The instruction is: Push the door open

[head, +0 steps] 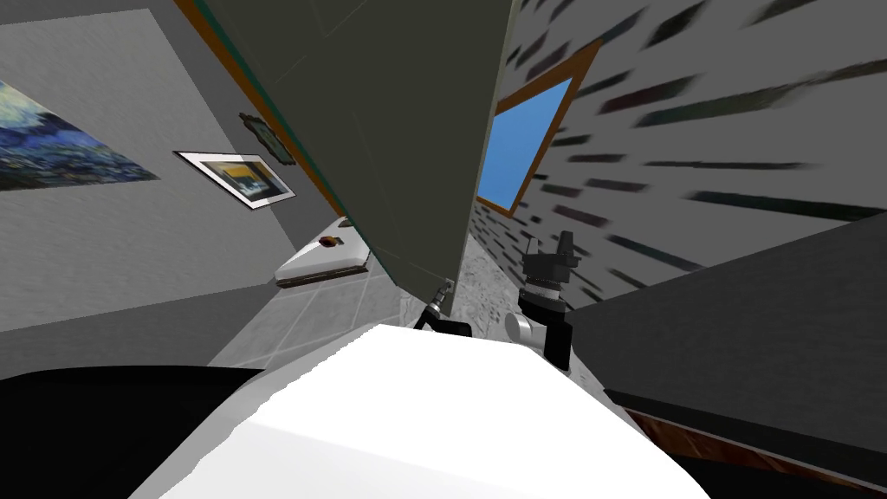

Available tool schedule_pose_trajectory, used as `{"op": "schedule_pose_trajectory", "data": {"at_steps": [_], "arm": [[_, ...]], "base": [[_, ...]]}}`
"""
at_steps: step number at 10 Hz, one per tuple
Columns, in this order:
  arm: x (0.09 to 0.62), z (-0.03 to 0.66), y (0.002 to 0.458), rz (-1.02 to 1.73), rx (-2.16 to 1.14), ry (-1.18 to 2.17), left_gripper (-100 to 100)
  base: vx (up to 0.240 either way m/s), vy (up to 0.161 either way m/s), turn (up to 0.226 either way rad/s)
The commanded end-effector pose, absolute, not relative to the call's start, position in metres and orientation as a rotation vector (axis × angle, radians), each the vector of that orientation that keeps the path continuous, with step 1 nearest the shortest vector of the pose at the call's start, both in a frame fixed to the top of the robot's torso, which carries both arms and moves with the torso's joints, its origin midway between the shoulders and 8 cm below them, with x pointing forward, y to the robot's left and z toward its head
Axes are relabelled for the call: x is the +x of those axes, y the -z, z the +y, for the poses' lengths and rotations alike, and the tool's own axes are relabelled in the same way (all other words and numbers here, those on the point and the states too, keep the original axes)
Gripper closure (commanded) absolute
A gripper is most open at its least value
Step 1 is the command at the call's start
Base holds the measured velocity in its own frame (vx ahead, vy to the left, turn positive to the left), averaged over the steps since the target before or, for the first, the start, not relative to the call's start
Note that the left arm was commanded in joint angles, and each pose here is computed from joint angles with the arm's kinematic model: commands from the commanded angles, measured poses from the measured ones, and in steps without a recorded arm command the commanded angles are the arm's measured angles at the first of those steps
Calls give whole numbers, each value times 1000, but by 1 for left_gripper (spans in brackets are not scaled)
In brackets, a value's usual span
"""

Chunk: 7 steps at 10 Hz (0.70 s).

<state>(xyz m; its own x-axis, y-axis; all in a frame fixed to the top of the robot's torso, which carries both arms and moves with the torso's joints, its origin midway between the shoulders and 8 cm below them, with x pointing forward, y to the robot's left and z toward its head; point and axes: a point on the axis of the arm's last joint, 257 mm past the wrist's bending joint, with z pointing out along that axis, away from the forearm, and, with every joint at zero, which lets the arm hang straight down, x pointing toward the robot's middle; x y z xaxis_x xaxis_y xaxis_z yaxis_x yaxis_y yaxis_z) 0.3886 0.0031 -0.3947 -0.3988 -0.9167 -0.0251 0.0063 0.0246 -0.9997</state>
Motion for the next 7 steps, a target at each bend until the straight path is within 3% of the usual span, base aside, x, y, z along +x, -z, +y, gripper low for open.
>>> {"op": "schedule_pose_trajectory", "data": {"at_steps": [1, 3, 7], "arm": [[387, 5, 398, 1522, -971, 1478, 100], [387, 5, 398, 1522, -971, 1478, 100], [401, 46, 403, 1496, -989, 1406, 100]], "base": [[-16, 9, 3], [-8, 2, 3], [146, -145, 69]]}}
